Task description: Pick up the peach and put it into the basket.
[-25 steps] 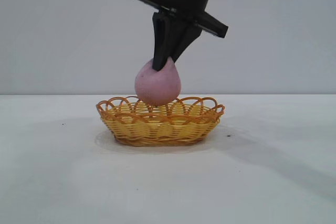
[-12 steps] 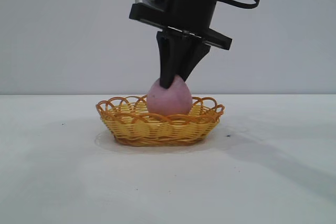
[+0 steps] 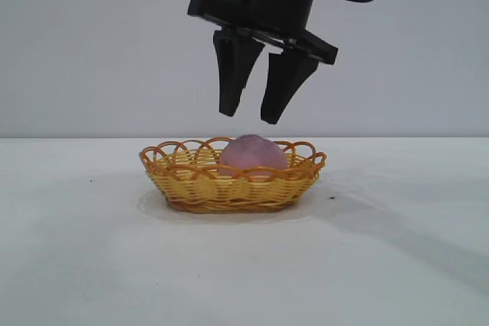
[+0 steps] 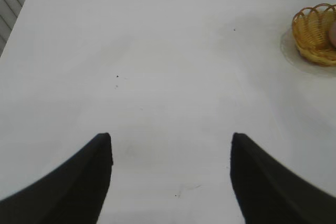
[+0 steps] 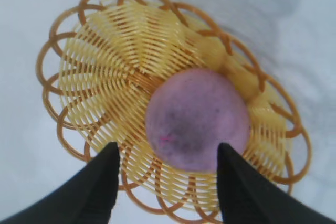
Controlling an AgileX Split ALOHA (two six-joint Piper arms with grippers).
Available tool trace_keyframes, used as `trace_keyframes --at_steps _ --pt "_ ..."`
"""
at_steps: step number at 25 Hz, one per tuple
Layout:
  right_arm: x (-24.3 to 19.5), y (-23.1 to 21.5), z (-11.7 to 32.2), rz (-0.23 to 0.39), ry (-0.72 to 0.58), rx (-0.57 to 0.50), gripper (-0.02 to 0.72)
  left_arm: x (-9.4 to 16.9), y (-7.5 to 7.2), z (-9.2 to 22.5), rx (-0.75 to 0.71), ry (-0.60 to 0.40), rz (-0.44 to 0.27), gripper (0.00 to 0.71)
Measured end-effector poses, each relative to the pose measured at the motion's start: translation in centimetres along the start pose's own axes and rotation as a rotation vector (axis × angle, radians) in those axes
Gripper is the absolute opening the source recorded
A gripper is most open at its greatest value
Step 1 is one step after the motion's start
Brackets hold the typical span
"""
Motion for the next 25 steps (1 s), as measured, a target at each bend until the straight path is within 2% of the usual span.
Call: trace_keyframes --at_steps 2,3,7,18,25 --pt "1.0 -0.5 -0.2 0.047 -0.002 0.022 0.356 0.0 0.0 0.0 0.0 0.0 0.0 0.465" --pt "1.6 -0.9 -0.3 0.074 -0.007 0.026 0.399 0.0 0.0 0.0 0.0 0.0 0.0 0.465" --pt "3.6 -3.6 -0.7 0.153 -0.04 -0.029 0.384 0.0 0.0 0.0 -0.001 0.0 -0.002 0.465" --pt "9.0 -15.6 3.8 0.246 -0.114 -0.365 0.384 0.0 0.0 0.0 -0.001 0.0 -0.002 0.465" --pt "11.9 -20.7 7.4 0.286 -0.151 -0.509 0.384 0.0 0.0 0.0 -0.001 0.0 -0.002 0.465"
Point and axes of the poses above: a point on each arm's last joint axis where the gripper is mounted, x pointing back along that axis away from the gripper, y along the wrist's bending axis when the last joint is at zero, z = x × y, the point moved 7 cm from there along -x, pointing out along that axis toward the gripper, and after that the axes turned 5 degrees about x, right-handed, at the moved point
